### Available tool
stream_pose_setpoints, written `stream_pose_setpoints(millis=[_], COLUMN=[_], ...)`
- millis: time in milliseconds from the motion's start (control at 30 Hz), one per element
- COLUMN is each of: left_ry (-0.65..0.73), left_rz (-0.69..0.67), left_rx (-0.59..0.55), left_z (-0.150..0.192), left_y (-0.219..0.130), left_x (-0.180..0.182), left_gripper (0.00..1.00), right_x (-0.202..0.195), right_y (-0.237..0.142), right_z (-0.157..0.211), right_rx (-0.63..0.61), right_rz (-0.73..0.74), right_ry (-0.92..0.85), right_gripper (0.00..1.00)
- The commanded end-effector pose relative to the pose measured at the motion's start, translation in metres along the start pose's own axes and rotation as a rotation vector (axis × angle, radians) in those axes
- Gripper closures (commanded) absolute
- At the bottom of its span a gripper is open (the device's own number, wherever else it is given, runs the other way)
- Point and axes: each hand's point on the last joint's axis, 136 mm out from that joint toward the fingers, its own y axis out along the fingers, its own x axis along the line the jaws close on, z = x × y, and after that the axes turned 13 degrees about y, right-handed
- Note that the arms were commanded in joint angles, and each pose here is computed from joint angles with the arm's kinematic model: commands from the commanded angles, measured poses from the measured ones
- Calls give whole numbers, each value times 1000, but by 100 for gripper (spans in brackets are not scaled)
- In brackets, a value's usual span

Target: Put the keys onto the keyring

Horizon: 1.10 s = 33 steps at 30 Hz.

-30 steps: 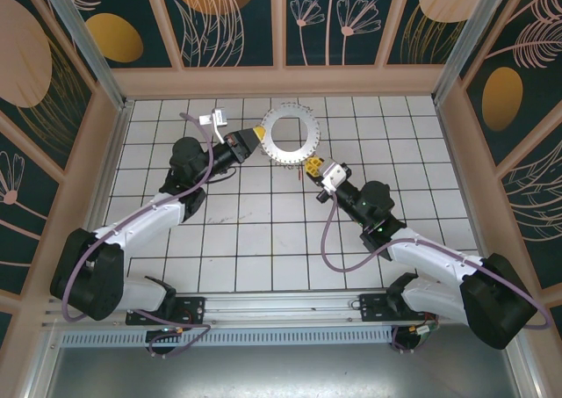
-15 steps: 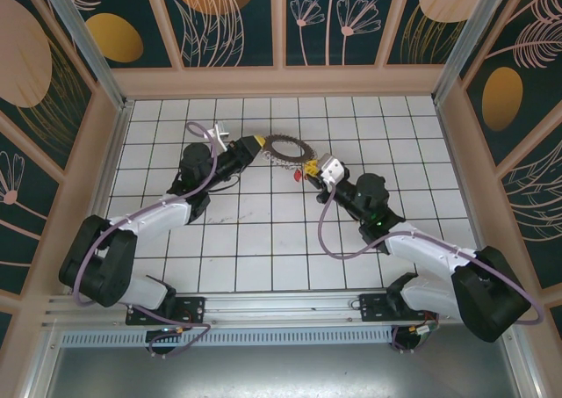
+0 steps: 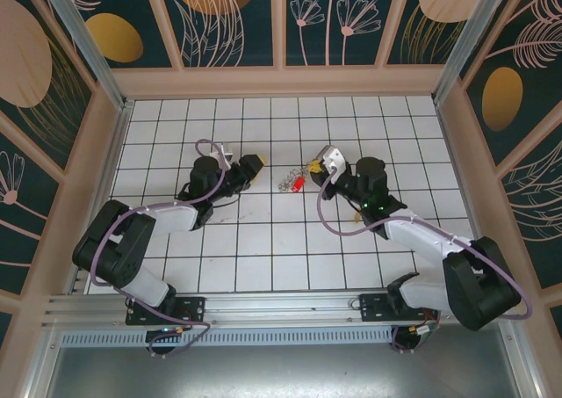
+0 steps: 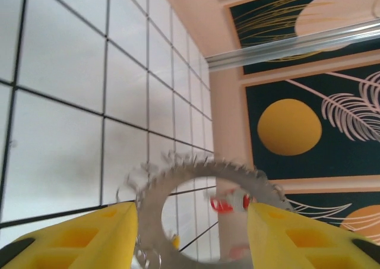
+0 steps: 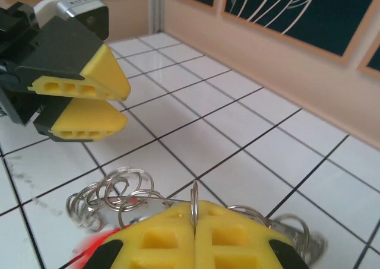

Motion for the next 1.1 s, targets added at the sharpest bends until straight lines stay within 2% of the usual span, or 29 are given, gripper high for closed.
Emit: stream_pose_setpoints(millis=[0,133,333,533,667,767,867,933,1067], left_ry=[63,184,399,642,823,996,1149,1194,1259], left_rz=[56,46,70,190,281,302,350,396,425], left_rx=[-29,-46,-76,-100,-48,13,105,151,168], left_z=[-8,-16,-29,-23,0,22,50,61,68], left_y=[-3,-6,-15,-30,-33,-27,-21,-19,-17], left_x=[-15,-27,-53,-86,-101,-105,-106,-107,-102], left_gripper=[46,44,46,50,53,59,61,63,65], right_x=[17,34,36,53,67,68,69,70,70], right_y=[0,-2,1,-3,-10,-10,-11,-13,-17], right_z=[-7,10,34,31,26,28,28,27,27], right_rx=[22,110,230,213,161,155,156,151,146], right_rz=[-145,-315,-383,-457,-550,-567,-575,-587,-601], right_ry=[-55,-123,-241,-302,-293,-293,-283,-273,-250], right_gripper=[100,100,100,100,100,100,100,100,100])
